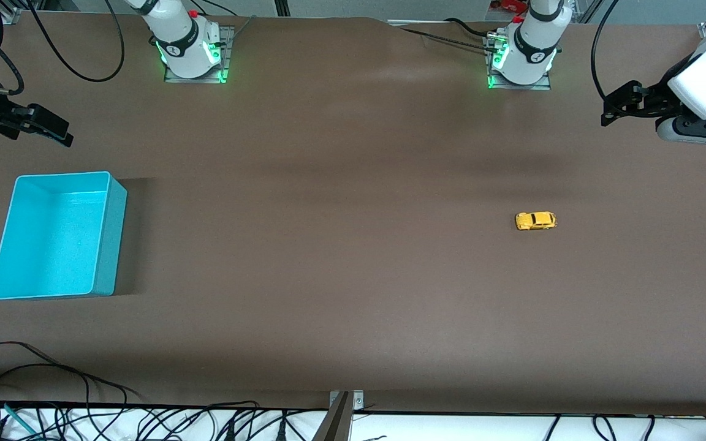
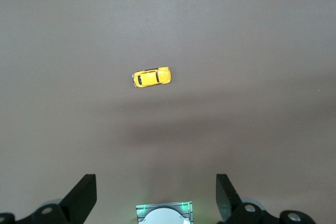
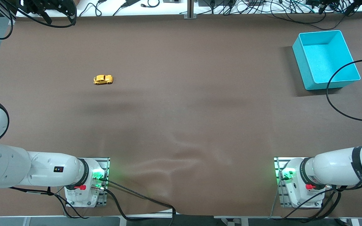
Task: Wind up and store yellow beetle car
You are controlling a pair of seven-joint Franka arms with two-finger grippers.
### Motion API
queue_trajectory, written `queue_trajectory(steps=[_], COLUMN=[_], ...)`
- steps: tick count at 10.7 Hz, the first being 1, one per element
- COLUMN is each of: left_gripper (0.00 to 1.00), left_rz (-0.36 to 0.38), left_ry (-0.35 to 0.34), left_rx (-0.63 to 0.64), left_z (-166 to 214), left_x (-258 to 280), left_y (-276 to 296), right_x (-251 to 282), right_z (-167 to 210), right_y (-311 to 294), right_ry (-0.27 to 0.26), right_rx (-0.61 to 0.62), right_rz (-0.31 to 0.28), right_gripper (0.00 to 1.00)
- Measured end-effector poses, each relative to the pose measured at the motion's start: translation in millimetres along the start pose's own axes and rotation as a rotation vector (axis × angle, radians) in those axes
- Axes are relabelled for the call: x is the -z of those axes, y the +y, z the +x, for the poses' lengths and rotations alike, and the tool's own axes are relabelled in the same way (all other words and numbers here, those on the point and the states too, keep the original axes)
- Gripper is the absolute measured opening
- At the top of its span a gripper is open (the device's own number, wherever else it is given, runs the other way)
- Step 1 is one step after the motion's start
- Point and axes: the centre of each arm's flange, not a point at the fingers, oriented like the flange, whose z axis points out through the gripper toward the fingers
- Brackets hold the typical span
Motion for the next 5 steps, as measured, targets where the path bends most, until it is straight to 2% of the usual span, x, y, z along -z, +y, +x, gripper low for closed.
queue_trajectory(steps=[5], left_gripper=[1.0], left_rz=[-0.002], left_ry=[0.0], left_rx=[0.011], left_z=[0.2], left_x=[-0.1], left_y=[-6.0], right_x=[0.0], right_z=[0.0], right_y=[0.0], right_ry=[0.0], right_rx=[0.0], right_rz=[0.0], right_gripper=[1.0])
